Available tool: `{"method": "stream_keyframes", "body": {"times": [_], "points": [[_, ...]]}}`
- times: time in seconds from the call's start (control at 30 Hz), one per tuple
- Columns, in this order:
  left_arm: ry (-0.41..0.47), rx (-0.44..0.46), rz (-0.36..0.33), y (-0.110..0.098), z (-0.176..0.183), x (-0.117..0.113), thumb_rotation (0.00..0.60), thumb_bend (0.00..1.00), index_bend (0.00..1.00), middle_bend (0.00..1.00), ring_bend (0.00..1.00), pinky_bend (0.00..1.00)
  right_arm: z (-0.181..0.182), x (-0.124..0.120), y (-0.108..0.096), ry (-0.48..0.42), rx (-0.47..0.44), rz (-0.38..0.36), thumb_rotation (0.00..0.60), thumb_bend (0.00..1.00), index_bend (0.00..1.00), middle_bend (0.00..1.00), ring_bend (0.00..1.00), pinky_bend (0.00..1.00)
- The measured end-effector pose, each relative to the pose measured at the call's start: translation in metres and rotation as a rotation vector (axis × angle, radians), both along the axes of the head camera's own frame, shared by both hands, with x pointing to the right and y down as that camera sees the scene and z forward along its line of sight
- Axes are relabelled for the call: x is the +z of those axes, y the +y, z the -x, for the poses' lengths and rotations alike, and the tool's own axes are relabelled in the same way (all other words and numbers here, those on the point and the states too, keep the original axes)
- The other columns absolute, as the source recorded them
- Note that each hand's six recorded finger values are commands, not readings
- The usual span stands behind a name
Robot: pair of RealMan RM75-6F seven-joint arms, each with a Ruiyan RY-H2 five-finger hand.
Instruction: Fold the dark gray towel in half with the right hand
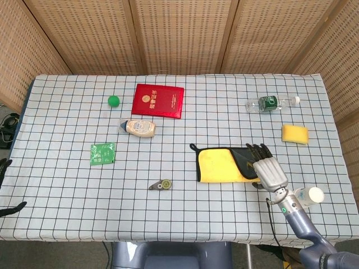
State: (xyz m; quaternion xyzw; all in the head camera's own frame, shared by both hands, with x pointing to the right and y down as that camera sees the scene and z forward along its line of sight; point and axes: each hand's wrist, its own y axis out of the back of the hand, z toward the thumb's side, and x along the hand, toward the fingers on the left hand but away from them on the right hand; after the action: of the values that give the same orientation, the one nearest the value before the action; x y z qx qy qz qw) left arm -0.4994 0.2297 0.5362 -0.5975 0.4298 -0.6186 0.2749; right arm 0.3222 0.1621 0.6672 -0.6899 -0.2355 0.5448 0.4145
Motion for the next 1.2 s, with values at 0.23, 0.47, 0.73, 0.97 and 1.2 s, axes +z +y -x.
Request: {"method": "stream_keyframes", "body": {"times": [0.23,0.47,0.73,0.97,1.2], "points": [[-0.004,0.006,0.000,0.001,-0.002,0.000,0.600,0.00,0.00,0.00,0.00,0.00,-0.012,0.010,0.014,0.029,-0.045,-0.008,0.600,0.43,0.51,0.00,0.00,0.00],[-0.006,0.004,0.003,0.001,-0.002,0.002,0.600,0.00,0.00,0.00,0.00,0.00,-0.011,0.020,0.018,0.046,-0.090,-0.034,0.600,0.49,0.51,0.00,0.00,0.00],[-0.006,0.001,0.001,0.000,-0.001,0.001,0.600,0.00,0.00,0.00,0.00,0.00,-0.012,0.031,0.019,0.084,-0.128,-0.047,0.600,0.52,0.52,0.00,0.00,0.00],[-0.005,0.001,0.000,0.000,-0.002,0.001,0.600,0.00,0.00,0.00,0.00,0.00,-0.012,0.038,0.020,0.103,-0.147,-0.052,0.600,0.53,0.54,0.00,0.00,0.00],[-0.003,0.000,0.001,0.000,-0.001,0.002,0.600,0.00,0.00,0.00,0.00,0.00,-0.013,0.043,0.018,0.105,-0.143,-0.061,0.600,0.63,0.58,0.00,0.00,0.00]]}}
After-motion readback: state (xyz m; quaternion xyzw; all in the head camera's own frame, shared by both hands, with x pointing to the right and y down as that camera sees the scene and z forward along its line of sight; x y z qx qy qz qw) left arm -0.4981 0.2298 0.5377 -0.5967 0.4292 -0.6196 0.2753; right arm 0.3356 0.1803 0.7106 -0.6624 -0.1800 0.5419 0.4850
